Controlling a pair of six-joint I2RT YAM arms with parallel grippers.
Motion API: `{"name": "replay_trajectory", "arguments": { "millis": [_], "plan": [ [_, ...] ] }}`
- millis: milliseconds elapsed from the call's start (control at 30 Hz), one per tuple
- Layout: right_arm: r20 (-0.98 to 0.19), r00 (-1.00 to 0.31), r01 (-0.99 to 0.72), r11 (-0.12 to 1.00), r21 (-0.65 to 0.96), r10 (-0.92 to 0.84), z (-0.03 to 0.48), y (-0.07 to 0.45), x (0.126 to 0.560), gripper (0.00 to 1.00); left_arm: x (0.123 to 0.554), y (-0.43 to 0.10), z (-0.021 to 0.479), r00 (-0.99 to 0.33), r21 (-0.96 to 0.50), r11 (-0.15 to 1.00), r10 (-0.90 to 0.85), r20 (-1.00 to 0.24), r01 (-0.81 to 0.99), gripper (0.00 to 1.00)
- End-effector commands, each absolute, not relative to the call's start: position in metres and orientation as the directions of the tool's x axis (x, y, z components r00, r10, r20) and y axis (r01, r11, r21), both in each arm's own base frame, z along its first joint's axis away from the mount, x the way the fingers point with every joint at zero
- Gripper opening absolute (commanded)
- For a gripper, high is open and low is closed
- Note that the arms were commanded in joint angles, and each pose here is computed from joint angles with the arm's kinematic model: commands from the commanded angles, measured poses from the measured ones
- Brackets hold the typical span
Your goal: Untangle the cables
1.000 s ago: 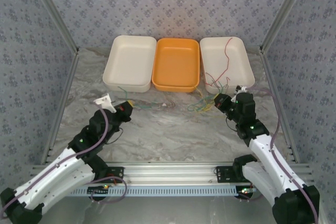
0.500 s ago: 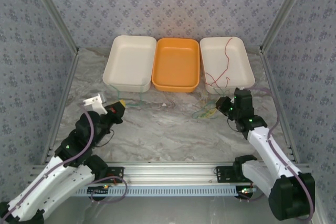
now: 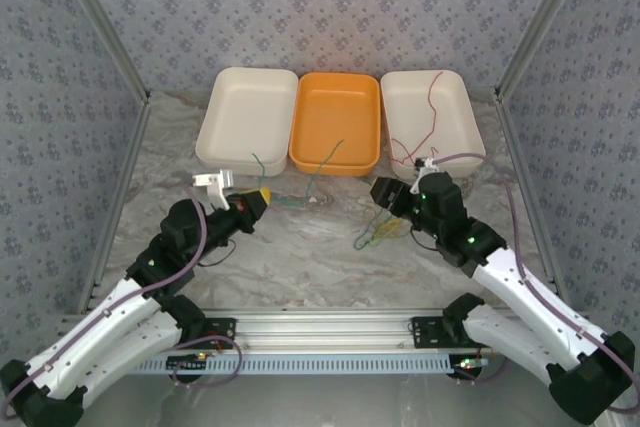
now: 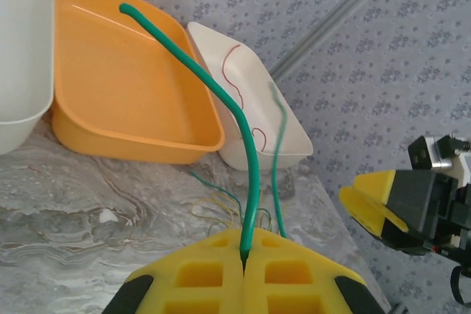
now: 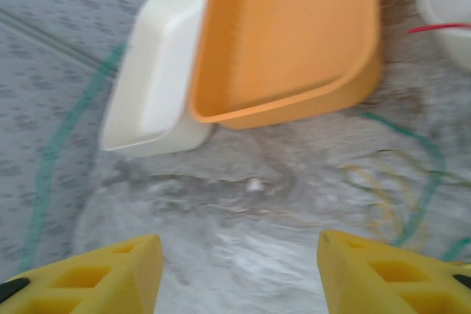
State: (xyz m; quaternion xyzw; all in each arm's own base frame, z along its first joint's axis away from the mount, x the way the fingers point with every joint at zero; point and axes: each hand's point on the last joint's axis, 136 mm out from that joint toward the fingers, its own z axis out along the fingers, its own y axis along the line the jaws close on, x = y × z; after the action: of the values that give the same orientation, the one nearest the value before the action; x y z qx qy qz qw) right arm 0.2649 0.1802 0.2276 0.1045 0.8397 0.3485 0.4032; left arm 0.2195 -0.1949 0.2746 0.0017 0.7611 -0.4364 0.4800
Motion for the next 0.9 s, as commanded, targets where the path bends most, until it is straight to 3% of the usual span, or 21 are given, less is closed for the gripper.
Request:
{"name": "replay_trajectory", "arguments": {
  "millis": [0, 367, 533, 600, 800, 867],
  "plan": [
    [-0.535, -0.656, -0.129, 0.62, 0.774, 0.532, 0.238, 0.213, 0.275, 0.62, 0.217, -0.203, 0.29, -0.521, -0.673, 0.557, -0.434, -0.735, 0.486, 0.0],
    [-0.395, -0.717, -0.129, 0.447, 0.885, 0.574, 0.247, 0.295, 0.294, 0.64, 0.216, -0.206, 0.28, -0.541, -0.707, 0.519, -0.459, -0.705, 0.481, 0.0],
    [-0.379, -0.719, -0.112, 0.44, 0.891, 0.583, 0.242, 0.306, 0.304, 0.61, 0.214, -0.205, 0.276, -0.546, -0.715, 0.512, -0.466, -0.696, 0.476, 0.0],
    [-0.371, -0.725, -0.094, 0.45, 0.888, 0.58, 0.237, 0.308, 0.306, 0.5, 0.214, -0.203, 0.275, -0.542, -0.719, 0.509, -0.475, -0.693, 0.472, 0.0],
    [-0.361, -0.692, -0.057, 0.451, 0.891, 0.626, 0.229, 0.298, 0.317, 0.02, 0.213, -0.197, 0.276, -0.535, -0.746, 0.485, -0.521, -0.666, 0.457, 0.0],
    [-0.365, -0.652, -0.053, 0.44, 0.896, 0.665, 0.231, 0.288, 0.318, 0.0, 0.216, -0.189, 0.271, -0.527, -0.782, 0.468, -0.578, -0.623, 0.411, 0.0]
  ]
}}
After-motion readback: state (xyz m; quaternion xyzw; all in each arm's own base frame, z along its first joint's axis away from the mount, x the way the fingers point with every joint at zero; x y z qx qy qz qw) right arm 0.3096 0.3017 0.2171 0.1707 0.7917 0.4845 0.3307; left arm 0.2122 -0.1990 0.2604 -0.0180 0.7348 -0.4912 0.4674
